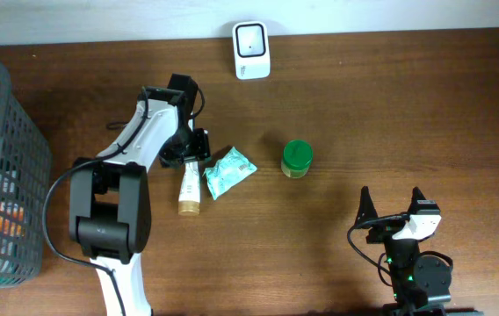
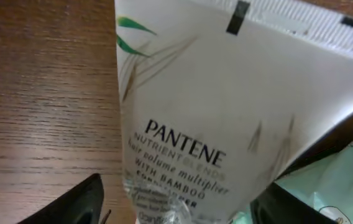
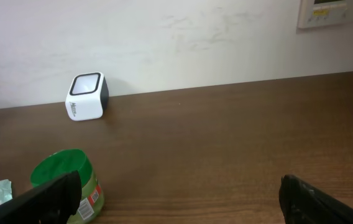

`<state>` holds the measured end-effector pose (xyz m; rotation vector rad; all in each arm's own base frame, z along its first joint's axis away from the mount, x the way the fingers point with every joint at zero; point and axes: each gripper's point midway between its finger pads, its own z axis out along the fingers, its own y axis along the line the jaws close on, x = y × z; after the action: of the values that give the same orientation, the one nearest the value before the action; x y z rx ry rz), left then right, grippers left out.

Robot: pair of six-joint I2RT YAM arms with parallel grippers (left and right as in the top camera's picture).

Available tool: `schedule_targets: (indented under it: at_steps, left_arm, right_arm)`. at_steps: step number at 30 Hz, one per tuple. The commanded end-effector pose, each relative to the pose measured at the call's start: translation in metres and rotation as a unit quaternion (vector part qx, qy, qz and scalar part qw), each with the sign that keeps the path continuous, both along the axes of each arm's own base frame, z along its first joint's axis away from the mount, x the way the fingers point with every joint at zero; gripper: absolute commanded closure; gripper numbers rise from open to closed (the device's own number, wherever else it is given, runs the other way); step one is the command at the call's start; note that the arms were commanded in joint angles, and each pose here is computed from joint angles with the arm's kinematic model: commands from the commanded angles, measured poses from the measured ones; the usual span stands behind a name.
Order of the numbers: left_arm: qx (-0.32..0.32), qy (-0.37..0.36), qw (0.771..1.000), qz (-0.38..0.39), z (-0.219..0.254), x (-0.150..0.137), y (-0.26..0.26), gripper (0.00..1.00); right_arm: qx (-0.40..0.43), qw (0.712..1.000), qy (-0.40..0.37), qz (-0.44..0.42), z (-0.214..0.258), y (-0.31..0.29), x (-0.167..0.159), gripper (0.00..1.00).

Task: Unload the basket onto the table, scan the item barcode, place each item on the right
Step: 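Carry the white Pantene tube out and lower it beside the packet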

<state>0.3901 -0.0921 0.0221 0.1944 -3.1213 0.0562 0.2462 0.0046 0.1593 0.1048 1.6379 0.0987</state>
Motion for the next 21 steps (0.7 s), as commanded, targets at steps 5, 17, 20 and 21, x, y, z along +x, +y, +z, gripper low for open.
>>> schedule_targets:
  at_steps: [5, 17, 20, 21]
  left_arm:
    - [-0.009, -0.018, 1.0, -0.012, 0.02, 0.014, 0.003, 0.24]
    - [-0.025, -0.147, 0.988, -0.028, 0.179, 0.055, 0.011, 0.21]
    - [-0.028, -0.205, 0.978, -0.031, 0.231, 0.059, 0.021, 0.19]
    - [-0.027, -0.222, 0.974, -0.03, 0.245, 0.059, 0.026, 0.19]
  right_arm:
    - [0.003, 1.0, 0.003, 0.002, -0.003, 0.001, 0.0, 0.02]
    - [0.003, 1.0, 0.003, 0.002, -0.003, 0.001, 0.0, 0.02]
    - [0.003, 1.0, 0.003, 0.002, -0.003, 0.001, 0.0, 0.02]
    - [0.003, 1.0, 0.003, 0.002, -0.003, 0.001, 0.0, 0.02]
